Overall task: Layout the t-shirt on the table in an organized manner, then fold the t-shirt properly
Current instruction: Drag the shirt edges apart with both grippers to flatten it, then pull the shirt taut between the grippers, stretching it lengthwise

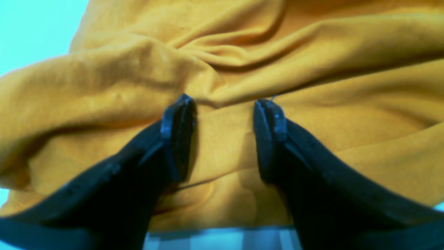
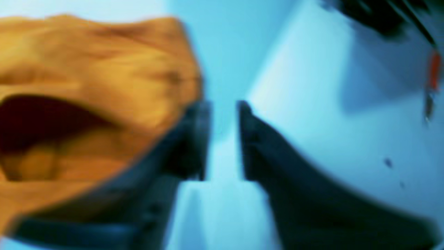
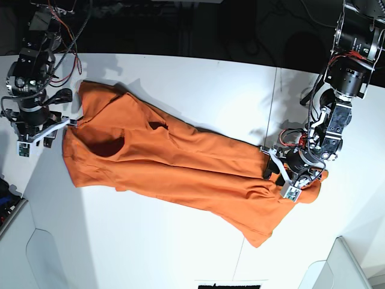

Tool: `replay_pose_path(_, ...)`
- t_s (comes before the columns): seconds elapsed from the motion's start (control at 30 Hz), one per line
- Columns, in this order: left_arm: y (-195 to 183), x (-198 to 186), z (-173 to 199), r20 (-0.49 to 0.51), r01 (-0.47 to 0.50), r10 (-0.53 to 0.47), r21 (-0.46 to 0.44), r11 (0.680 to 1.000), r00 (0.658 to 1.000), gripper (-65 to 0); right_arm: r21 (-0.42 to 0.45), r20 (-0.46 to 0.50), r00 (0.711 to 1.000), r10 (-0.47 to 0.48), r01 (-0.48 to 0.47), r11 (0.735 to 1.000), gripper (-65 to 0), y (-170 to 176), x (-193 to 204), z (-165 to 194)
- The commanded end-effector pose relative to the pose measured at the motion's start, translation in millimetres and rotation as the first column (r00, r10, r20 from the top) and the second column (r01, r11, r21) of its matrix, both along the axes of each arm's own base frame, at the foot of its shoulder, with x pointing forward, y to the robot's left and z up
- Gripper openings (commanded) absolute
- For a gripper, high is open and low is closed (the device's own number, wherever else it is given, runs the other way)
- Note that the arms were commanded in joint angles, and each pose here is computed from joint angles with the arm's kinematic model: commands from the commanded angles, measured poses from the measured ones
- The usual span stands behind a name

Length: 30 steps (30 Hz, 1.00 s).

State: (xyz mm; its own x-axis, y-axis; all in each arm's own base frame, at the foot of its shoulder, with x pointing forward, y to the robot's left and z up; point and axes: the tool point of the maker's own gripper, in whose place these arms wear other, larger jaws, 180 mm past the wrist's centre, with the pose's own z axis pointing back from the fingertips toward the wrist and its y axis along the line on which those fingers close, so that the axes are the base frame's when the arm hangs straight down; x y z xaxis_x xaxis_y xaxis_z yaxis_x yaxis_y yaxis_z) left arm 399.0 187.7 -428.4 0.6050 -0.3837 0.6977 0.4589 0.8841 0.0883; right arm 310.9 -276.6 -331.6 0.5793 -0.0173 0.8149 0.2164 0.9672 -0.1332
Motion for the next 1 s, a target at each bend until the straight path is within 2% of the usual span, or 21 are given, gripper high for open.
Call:
replay_pose_path(0.0, 13.4, -5.8, -6.6, -0.051, 0.000, 0.003, 0.067, 0.998, 0.999, -33.7, -0.006, 0.079, 0.996, -0.027, 0.027, 1.000, -36.7, -15.0, 6.1, 22.1)
replay_pose_path(0.07, 13.0, -5.8, -6.6, -0.051, -0.001, 0.004, 0.064, 0.998, 0.999, -33.7, 0.031, 0.097, 0.992, -0.076, 0.073, 0.997, -34.8, -32.4, 0.0, 27.0)
replay_pose_path(0.13, 10.6, -5.1, -4.8, -0.048, -0.006, 0.008, 0.045, 0.999, 0.999, -33.6, 0.069, 0.095, 0.992, -0.079, 0.073, 0.995, -34.9, -37.8, -3.8, 27.8)
replay_pose_path(0.2, 8.8, -5.3, -2.3, -0.053, 0.002, 0.000, 0.048, 0.999, 0.999, -33.7, 0.120, 0.075, 0.996, -0.048, 0.039, 0.992, -34.9, -31.2, -6.1, 23.6)
replay_pose_path(0.27, -2.3, -7.7, 6.1, -0.057, 0.061, -0.060, 0.027, 0.998, 0.997, -33.7, 0.185, 0.059, 0.998, 0.008, -0.018, 0.983, -34.9, -15.1, -8.6, 16.5)
replay_pose_path(0.4, -21.3, -14.8, 44.2, 0.017, 0.155, -0.155, -0.059, 0.986, 0.988, -33.7, 0.321, 0.077, 0.979, 0.189, -0.204, 0.925, -35.1, 41.4, -20.5, -0.2)
replay_pose_path(0.53, -23.7, -25.4, 75.4, 0.087, 0.234, -0.232, -0.011, 0.972, 0.969, -33.7, 0.426, 0.089, 0.946, 0.313, -0.320, 0.846, -35.1, 92.9, -39.1, -15.9)
replay_pose_path(0.6, -19.6, -25.9, 86.6, 0.115, 0.218, -0.218, 0.011, 0.976, 0.969, -33.7, 0.457, 0.087, 0.937, 0.337, -0.339, 0.823, -35.1, 105.5, -45.9, -20.2)
replay_pose_path(0.67, -12.4, -25.7, 96.5, 0.137, 0.192, -0.193, 0.022, 0.981, 0.971, -33.7, 0.471, 0.075, 0.936, 0.343, -0.337, 0.815, -35.1, 108.9, -52.7, -24.5)
replay_pose_path(0.8, 17.9, -26.4, 107.0, 0.167, 0.096, -0.096, 0.009, 0.995, 0.981, -33.7, 0.470, 0.050, 0.936, 0.348, -0.329, 0.819, -35.1, 108.0, -61.9, -30.1)
replay_pose_path(0.97, 58.9, -33.2, 112.1, 0.196, -0.025, 0.027, -0.012, 1.000, 0.980, -33.7, 0.439, 0.012, 0.948, 0.319, -0.291, 0.850, -35.1, 97.8, -65.9, -37.0)
